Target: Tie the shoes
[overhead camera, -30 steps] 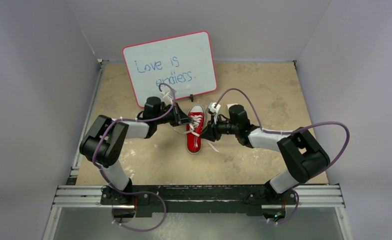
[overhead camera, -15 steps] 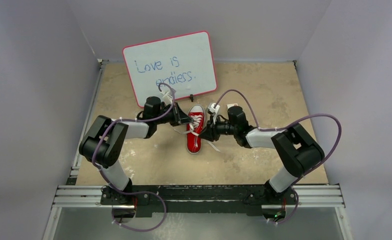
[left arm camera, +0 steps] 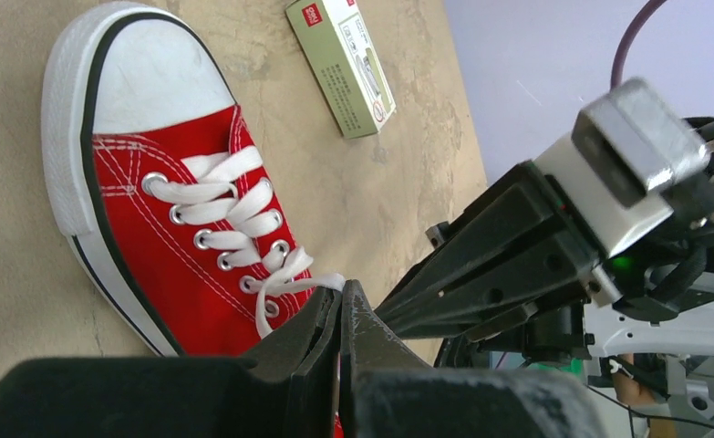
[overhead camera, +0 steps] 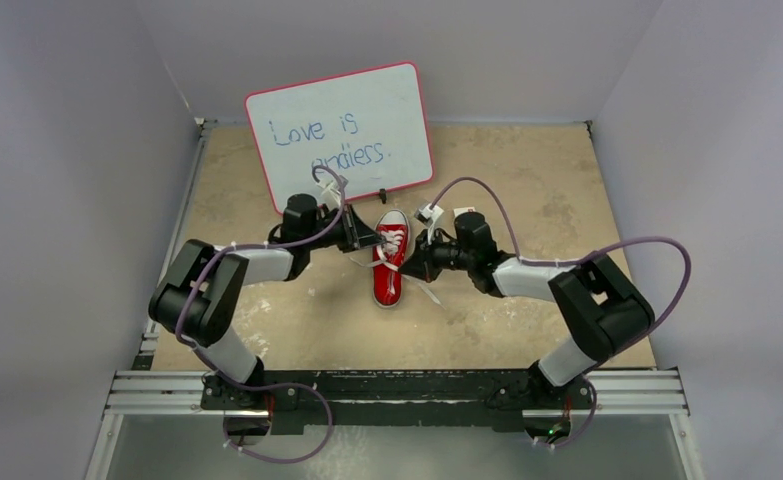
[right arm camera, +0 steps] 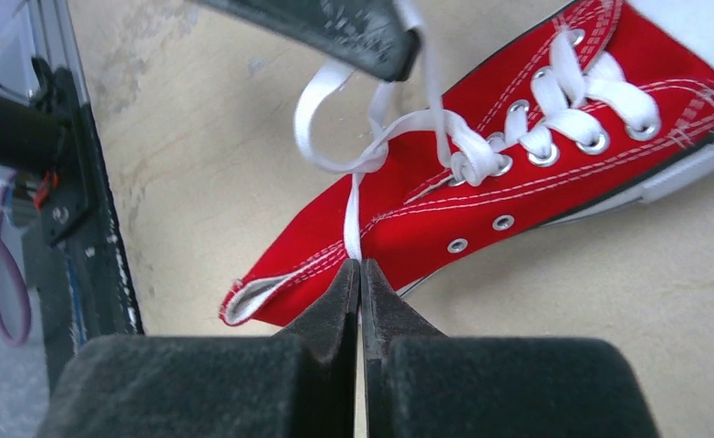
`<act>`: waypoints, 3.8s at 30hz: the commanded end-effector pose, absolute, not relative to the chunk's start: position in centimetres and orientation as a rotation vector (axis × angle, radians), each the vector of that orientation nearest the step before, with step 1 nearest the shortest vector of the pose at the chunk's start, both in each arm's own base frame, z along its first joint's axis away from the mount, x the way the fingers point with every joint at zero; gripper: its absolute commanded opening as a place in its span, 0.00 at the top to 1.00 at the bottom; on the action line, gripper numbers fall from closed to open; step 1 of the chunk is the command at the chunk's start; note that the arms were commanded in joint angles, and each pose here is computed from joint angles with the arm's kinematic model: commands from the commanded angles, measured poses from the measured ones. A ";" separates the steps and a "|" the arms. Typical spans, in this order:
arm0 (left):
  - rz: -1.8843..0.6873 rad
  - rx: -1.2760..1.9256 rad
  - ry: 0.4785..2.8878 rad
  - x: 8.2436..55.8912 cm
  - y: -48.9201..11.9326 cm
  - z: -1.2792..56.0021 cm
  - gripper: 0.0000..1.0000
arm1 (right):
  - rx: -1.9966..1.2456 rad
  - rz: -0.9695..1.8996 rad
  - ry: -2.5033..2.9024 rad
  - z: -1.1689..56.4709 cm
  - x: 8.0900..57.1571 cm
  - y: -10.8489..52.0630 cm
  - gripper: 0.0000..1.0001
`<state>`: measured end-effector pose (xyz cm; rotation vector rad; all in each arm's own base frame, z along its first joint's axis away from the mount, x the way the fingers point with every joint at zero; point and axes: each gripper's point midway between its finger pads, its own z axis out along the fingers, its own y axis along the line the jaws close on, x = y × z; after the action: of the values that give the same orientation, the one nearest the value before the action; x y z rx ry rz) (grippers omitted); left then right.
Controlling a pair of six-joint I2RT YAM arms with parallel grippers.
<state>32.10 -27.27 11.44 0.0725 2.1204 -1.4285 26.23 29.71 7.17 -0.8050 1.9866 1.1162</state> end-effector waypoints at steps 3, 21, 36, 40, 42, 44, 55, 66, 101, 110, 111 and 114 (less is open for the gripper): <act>-1.461 0.110 2.015 31.4 -27.0 13.6 1.00 | -0.564 1.119 1.983 10.7 28.1 29.9 1.00; -1.316 0.126 2.007 29.7 -24.9 13.2 1.00 | -0.428 1.038 2.138 8.6 30.3 29.8 1.00; -1.242 0.045 2.247 26.4 -23.8 8.7 0.96 | -0.463 1.080 2.090 9.4 30.3 30.4 1.00; -1.203 0.047 2.321 26.0 -23.5 7.8 0.91 | -0.470 1.084 2.087 9.4 30.2 30.5 1.00; -1.198 0.038 2.343 25.9 -23.4 7.6 0.87 | -0.475 1.088 2.084 9.5 30.1 30.5 1.00; -1.202 0.035 2.361 25.7 -23.5 7.5 0.83 | -0.478 1.081 2.075 9.6 30.3 30.5 1.00; -0.926 0.168 2.435 25.6 -20.7 10.5 0.41 | -0.500 1.073 2.073 9.9 30.3 30.5 1.00; -1.100 0.428 2.113 33.4 -26.1 14.3 0.43 | -0.500 1.089 2.063 10.5 30.4 30.8 1.00; -1.228 0.544 2.090 33.5 -27.9 11.5 1.00 | -0.401 1.143 2.100 10.0 31.2 31.6 1.00; -1.296 0.490 2.058 32.9 -28.4 12.5 1.00 | -0.315 1.185 2.133 8.8 31.3 31.9 1.00; -1.291 0.491 2.068 32.8 -28.3 12.2 1.00 | -0.307 1.190 2.135 8.7 31.4 32.0 1.00; -1.284 0.493 2.083 32.4 -28.1 11.6 1.00 | -0.281 1.199 2.137 8.6 31.7 32.2 1.00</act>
<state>32.80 -27.92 9.99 0.4584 2.1505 -1.2616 30.64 31.01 6.91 -0.3054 2.2005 1.1451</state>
